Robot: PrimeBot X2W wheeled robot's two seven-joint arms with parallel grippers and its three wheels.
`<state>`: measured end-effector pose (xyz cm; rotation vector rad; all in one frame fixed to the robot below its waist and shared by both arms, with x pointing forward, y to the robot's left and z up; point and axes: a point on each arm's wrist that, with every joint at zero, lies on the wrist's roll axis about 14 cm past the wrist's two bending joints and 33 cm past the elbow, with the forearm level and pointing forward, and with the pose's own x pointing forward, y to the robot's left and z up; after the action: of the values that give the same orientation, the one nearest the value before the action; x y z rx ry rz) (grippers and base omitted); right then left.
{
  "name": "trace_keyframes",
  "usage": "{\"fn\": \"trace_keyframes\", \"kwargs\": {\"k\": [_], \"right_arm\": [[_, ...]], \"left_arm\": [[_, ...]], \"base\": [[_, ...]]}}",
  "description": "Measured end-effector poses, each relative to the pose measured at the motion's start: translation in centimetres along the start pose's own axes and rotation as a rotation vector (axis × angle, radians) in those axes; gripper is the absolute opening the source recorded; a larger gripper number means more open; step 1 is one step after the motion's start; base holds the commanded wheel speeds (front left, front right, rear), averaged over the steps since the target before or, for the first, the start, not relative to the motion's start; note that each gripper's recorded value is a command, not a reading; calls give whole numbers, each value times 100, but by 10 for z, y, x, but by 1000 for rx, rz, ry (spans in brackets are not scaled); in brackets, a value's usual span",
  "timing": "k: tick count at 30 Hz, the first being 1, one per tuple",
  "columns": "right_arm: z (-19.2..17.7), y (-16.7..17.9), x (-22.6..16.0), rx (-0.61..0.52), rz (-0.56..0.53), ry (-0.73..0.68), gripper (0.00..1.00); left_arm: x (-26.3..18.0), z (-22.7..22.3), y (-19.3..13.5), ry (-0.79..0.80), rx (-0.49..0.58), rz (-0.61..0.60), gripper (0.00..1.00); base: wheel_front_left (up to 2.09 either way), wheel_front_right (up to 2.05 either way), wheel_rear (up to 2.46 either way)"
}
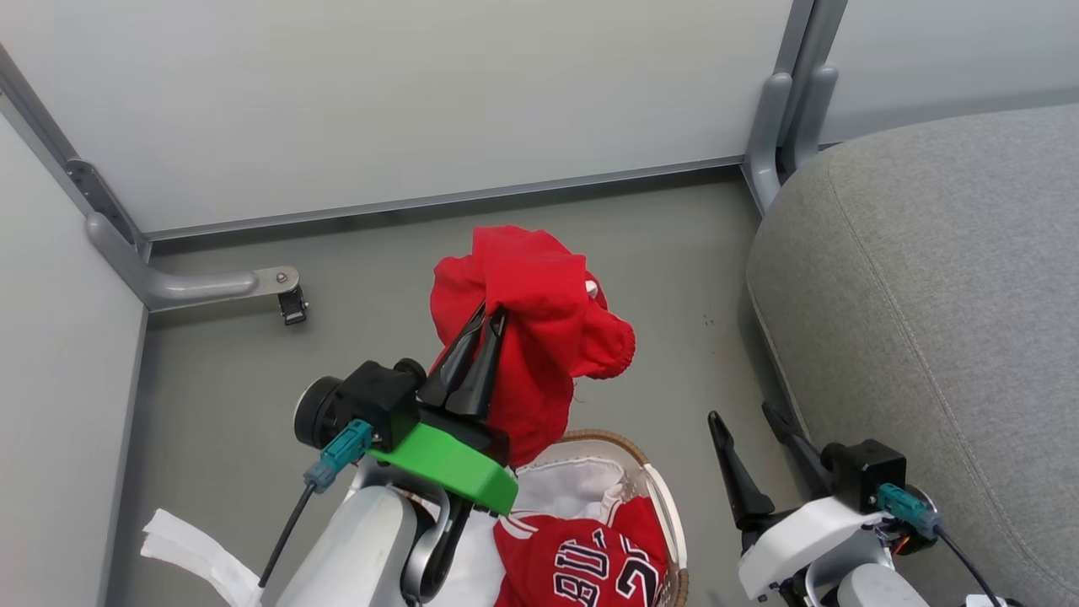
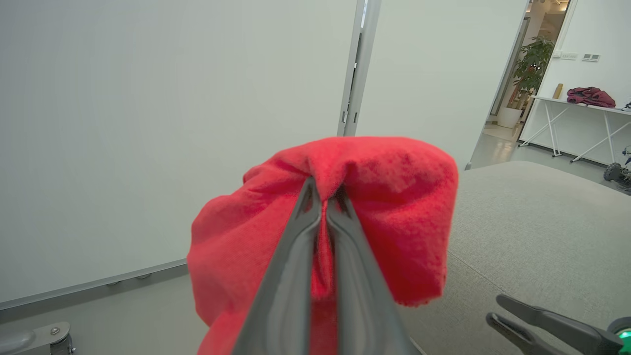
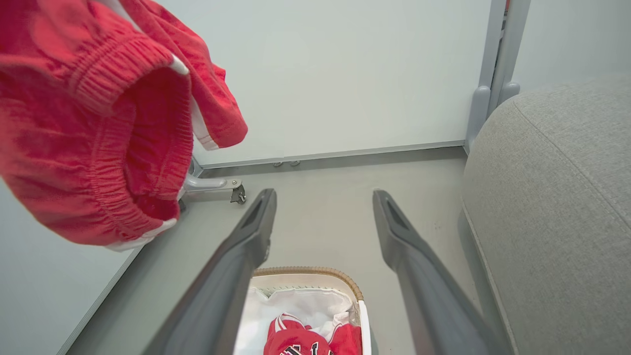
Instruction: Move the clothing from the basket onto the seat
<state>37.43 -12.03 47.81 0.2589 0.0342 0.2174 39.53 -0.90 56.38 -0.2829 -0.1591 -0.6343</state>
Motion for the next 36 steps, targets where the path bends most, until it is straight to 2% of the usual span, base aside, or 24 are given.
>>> {"fn": "trace_keyframes", "kwargs": {"k": [5,13,20,25,30,36], "right_arm": [[-3,16,5,1,57,13,100],[44,66,37,-140,299,-94,100],[61,99,42,-236,453,-135,100],[52,112,45,-256,502,-103,100],[33,111,56,-292,505,-35,100],[13,130,63,-299,559,37,100]], "left_arm": [[2,-2,-1,3,-5,-6,0],[5,-11,2,24,-15,-5,0],[5,-14,2,34,-18,-7,0],[4,-15,-3,35,-28,-19,0],[3,-15,-12,37,-48,-41,0],[1,-15,-24,39,-66,-75,0]], "base": [[0,0,0],[0,0,0],[0,0,0],[0,0,0],[0,0,0],[0,0,0]]}}
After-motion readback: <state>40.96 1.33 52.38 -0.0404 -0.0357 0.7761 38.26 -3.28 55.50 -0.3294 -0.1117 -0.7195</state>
